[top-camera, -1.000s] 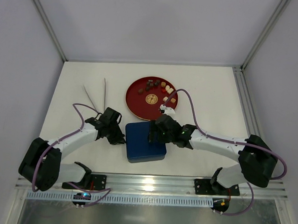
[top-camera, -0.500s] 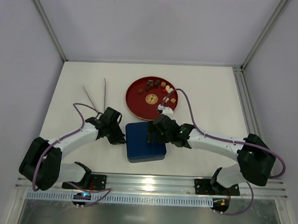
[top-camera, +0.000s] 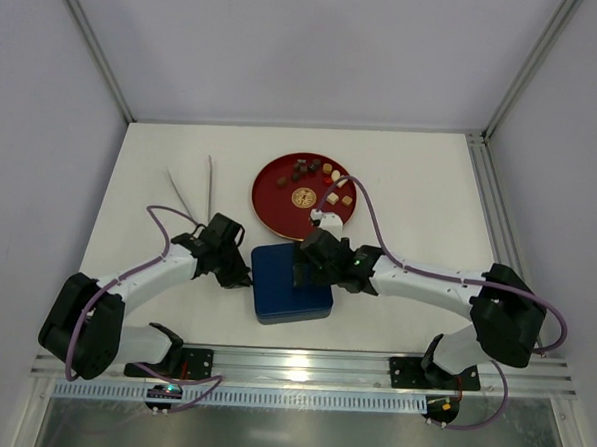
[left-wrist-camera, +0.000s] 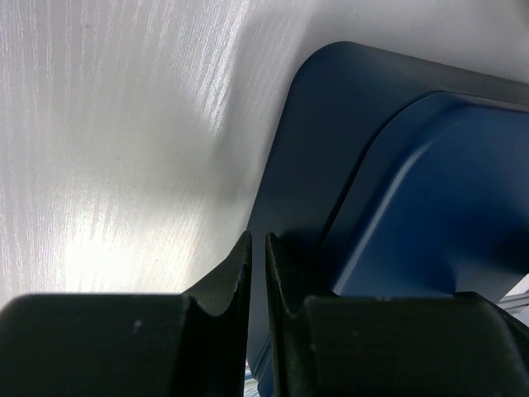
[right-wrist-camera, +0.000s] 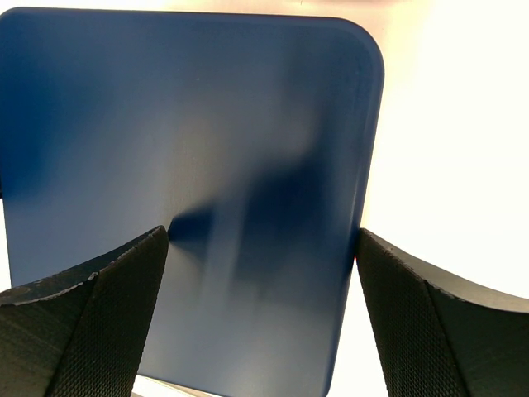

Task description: Pack the chocolate

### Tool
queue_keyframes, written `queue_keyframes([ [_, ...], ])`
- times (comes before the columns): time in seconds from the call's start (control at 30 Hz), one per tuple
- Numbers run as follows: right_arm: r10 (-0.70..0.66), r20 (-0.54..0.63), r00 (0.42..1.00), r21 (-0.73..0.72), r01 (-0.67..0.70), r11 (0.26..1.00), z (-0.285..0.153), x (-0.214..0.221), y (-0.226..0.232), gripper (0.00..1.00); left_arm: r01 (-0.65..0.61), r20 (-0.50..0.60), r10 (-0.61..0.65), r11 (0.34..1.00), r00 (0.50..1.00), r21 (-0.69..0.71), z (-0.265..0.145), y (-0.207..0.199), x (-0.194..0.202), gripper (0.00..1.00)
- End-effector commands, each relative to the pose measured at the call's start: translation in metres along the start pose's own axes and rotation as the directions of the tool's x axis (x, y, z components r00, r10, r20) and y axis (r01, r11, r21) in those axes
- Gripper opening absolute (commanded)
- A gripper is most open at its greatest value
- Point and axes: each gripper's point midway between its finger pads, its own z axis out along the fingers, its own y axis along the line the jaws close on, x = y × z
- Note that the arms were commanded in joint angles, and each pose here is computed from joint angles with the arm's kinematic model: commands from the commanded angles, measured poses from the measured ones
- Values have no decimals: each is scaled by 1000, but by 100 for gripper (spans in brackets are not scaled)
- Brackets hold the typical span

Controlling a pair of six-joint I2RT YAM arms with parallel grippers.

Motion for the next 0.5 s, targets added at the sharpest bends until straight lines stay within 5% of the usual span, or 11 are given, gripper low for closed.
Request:
queue_keyframes([
  [0.0, 19, 59, 998, -91, -13, 996, -5, -21, 32, 93, -10, 15, 8, 994, 1000, 113, -8, -35, -8, 10],
  [0.47, -3, 26, 1000, -42, 4, 999, 7, -10, 25, 93, -20, 8, 19, 994, 1000, 104, -5, -31, -6, 11],
])
